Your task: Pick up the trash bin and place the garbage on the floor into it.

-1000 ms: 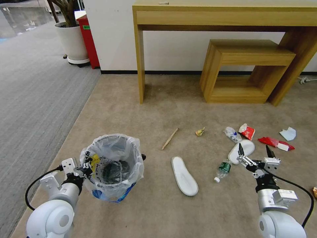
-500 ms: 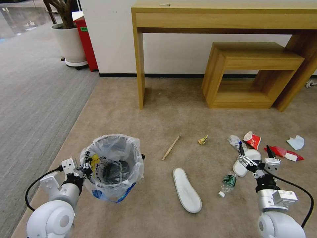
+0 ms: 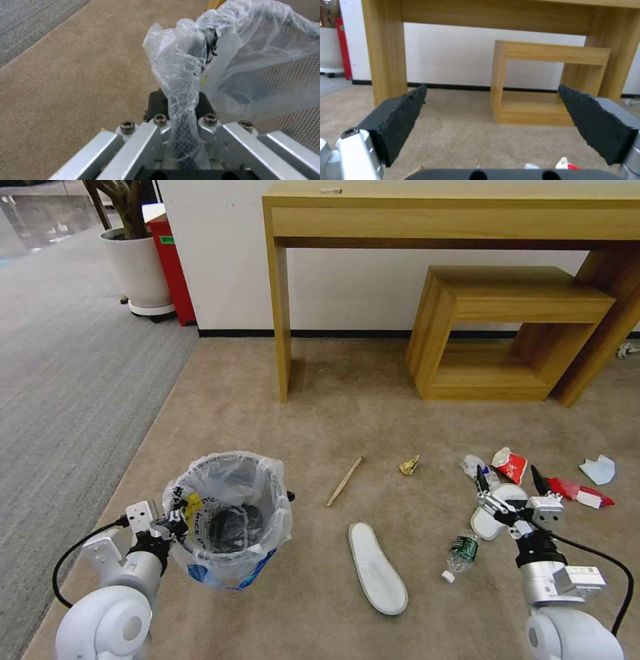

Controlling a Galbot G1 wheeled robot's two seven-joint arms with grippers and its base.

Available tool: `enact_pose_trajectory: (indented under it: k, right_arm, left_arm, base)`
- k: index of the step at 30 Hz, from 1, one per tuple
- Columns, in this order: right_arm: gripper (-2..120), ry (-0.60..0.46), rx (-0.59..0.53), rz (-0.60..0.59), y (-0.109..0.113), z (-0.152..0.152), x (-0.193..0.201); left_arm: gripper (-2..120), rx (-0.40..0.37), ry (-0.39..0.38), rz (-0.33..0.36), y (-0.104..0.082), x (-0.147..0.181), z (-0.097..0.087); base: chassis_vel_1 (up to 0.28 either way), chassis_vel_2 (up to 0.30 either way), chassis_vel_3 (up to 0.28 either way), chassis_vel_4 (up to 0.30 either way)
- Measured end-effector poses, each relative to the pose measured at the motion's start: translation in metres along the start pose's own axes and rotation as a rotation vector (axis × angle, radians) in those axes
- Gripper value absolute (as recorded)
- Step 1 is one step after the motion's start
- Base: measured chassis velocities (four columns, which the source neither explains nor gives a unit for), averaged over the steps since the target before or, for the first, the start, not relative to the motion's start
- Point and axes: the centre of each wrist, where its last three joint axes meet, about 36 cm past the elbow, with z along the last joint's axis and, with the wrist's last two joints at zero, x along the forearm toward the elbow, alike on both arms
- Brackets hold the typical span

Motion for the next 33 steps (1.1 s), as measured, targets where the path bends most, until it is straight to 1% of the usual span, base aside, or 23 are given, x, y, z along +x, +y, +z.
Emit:
enact_pose_trajectory:
  k: [5, 9, 12, 13, 15, 16, 17, 18, 19, 20, 21, 23, 24, 25, 28, 33]
  right_arm:
    - [100, 0.002, -0.010, -0.011, 0.000, -0.001, 0.001]
    - [100, 0.007, -0.039, -0.049, -0.001, -0.002, 0.002]
    - [100, 0.011, -0.095, -0.119, -0.005, -0.004, 0.004]
    - [100, 0.011, -0.095, -0.119, -0.005, -0.004, 0.004]
    - [100, 0.011, -0.104, -0.219, -0.012, 0.003, 0.007]
    - [100, 0.003, -0.101, -0.294, -0.017, 0.009, 0.008]
    - [100, -0.001, -0.097, -0.341, -0.020, 0.013, 0.009]
    - [100, -0.001, -0.097, -0.341, -0.020, 0.013, 0.009]
    - [100, -0.006, -0.088, -0.395, -0.024, 0.019, 0.012]
    - [100, -0.004, -0.083, -0.425, -0.025, 0.022, 0.013]
    - [100, -0.004, -0.083, -0.425, -0.025, 0.022, 0.013]
    - [100, -0.001, -0.071, -0.470, -0.028, 0.027, 0.015]
    - [100, 0.010, -0.048, -0.504, -0.032, 0.032, 0.016]
    - [100, 0.010, -0.048, -0.504, -0.032, 0.032, 0.016]
    - [100, 0.038, -0.005, -0.576, -0.039, 0.043, 0.020]
    - [100, 0.072, 0.041, -0.629, -0.045, 0.052, 0.024]
  left_arm:
    - [3, 0.000, 0.001, -0.001, 0.000, 0.000, 0.000]
    - [3, 0.000, 0.001, -0.002, 0.001, -0.002, 0.001]
    - [3, 0.000, 0.004, -0.005, 0.002, -0.003, 0.002]
    - [3, 0.000, 0.004, -0.005, 0.002, -0.003, 0.002]
    - [3, 0.000, 0.004, -0.008, 0.003, -0.004, 0.003]
    - [3, 0.001, 0.004, -0.009, 0.003, -0.005, 0.004]
    - [3, 0.001, 0.004, -0.010, 0.003, -0.006, 0.005]
    - [3, 0.001, 0.004, -0.010, 0.003, -0.006, 0.005]
    - [3, 0.001, 0.005, -0.011, 0.003, -0.007, 0.006]
    - [3, 0.001, 0.006, -0.011, 0.003, -0.007, 0.006]
    - [3, 0.001, 0.006, -0.011, 0.003, -0.007, 0.006]
    - [3, 0.001, 0.007, -0.011, 0.003, -0.008, 0.007]
    - [3, 0.001, 0.007, -0.012, 0.004, -0.008, 0.007]
    - [3, 0.001, 0.007, -0.012, 0.004, -0.008, 0.007]
    - [3, -0.002, 0.008, -0.012, 0.004, -0.009, 0.007]
    - [3, -0.003, 0.010, -0.013, 0.004, -0.009, 0.008]
  base:
    - [0.000, 0.000, 0.000, 0.000]
    - [0.000, 0.000, 0.000, 0.000]
    - [0.000, 0.000, 0.000, 0.000]
    - [0.000, 0.000, 0.000, 0.000]
    - [0.000, 0.000, 0.000, 0.000]
    - [0.000, 0.000, 0.000, 0.000]
    - [0.000, 0.000, 0.000, 0.000]
    - [0.000, 0.000, 0.000, 0.000]
    - [0.000, 0.000, 0.000, 0.000]
    - [0.000, 0.000, 0.000, 0.000]
    - [0.000, 0.000, 0.000, 0.000]
    - [0.000, 0.000, 0.000, 0.000]
    - [0.000, 0.000, 0.000, 0.000]
    - [0.000, 0.000, 0.000, 0.000]
    - [0.000, 0.000, 0.000, 0.000]
    - [0.000, 0.000, 0.000, 0.000]
